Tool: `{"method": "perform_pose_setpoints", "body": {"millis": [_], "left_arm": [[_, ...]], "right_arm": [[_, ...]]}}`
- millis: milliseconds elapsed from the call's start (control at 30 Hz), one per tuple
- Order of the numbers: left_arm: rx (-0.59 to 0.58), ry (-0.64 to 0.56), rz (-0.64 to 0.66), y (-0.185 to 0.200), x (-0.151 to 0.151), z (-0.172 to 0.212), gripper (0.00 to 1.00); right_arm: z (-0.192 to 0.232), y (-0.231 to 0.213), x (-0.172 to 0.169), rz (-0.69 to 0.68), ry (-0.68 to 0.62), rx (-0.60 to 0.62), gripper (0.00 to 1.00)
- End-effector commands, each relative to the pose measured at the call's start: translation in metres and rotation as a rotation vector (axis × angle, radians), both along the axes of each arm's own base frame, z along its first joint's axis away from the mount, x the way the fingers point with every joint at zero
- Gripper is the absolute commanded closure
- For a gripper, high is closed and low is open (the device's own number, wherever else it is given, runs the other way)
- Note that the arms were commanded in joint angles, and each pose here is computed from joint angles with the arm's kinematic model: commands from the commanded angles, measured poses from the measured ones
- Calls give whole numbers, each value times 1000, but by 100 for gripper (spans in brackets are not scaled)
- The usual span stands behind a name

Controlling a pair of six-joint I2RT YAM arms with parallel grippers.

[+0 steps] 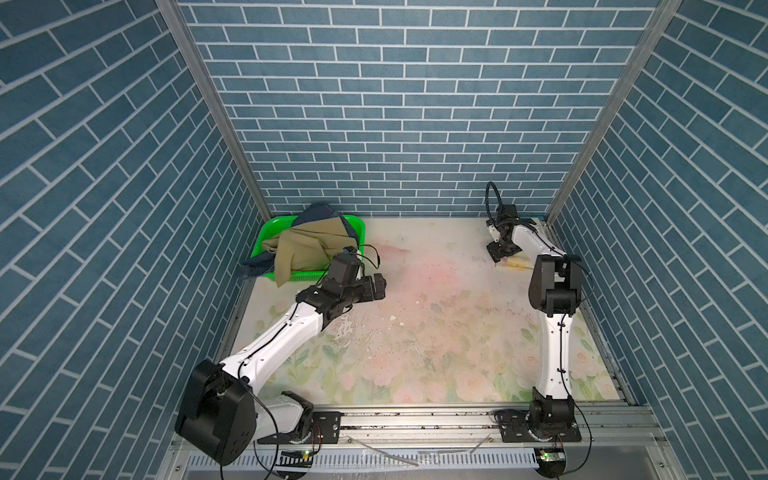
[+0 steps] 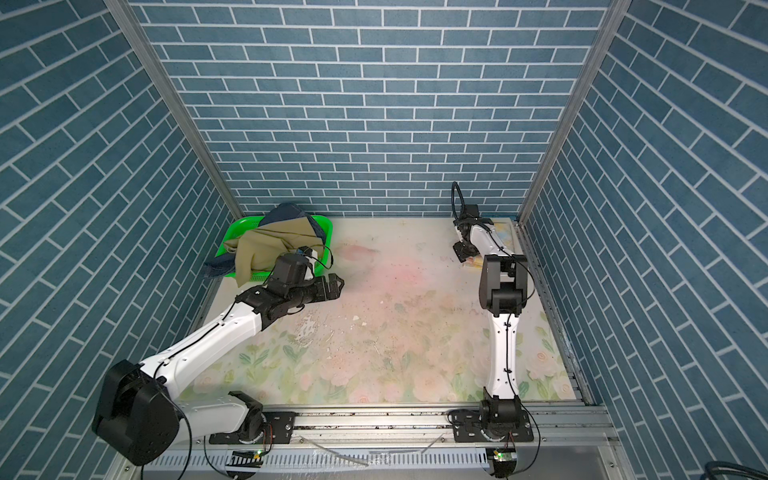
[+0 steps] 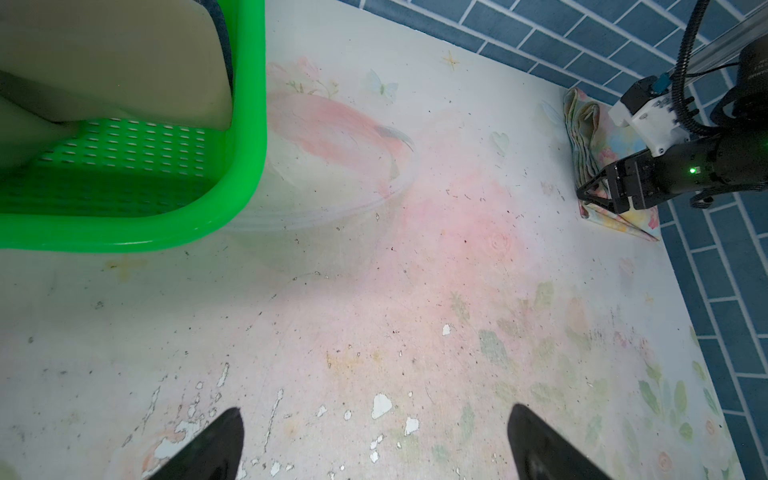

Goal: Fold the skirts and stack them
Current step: 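Lay the floral skirt down at the far corner and open the right gripper, then grasp the khaki skirt in the green basket with the left gripper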

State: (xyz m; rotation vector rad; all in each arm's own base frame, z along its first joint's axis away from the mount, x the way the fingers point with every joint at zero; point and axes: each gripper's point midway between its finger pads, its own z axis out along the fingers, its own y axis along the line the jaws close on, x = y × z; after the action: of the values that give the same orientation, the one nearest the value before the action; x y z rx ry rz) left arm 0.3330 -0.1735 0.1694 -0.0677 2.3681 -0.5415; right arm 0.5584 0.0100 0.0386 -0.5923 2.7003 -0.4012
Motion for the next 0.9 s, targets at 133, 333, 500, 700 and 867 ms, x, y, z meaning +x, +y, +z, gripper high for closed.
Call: {"method": "perform_pose_setpoints", "body": {"millis": [133,333,500,700,867], "left_arm": [[157,-41,103,31,22,32,0],[267,-51,295,83,50,59,0],[341,-15,473,141,51,67,0],[421,20,614,206,39,73,0],[439,43,697,241,42,64,0]], "right_arm": [[65,21,3,-22,-143,115,26],[164,70,-26,-27,-374,290,26],[196,122,-78,52,-443,396,26],[184,170,-140,91,-420,584,28],[178,200,-177,155,-396,647,29]]}}
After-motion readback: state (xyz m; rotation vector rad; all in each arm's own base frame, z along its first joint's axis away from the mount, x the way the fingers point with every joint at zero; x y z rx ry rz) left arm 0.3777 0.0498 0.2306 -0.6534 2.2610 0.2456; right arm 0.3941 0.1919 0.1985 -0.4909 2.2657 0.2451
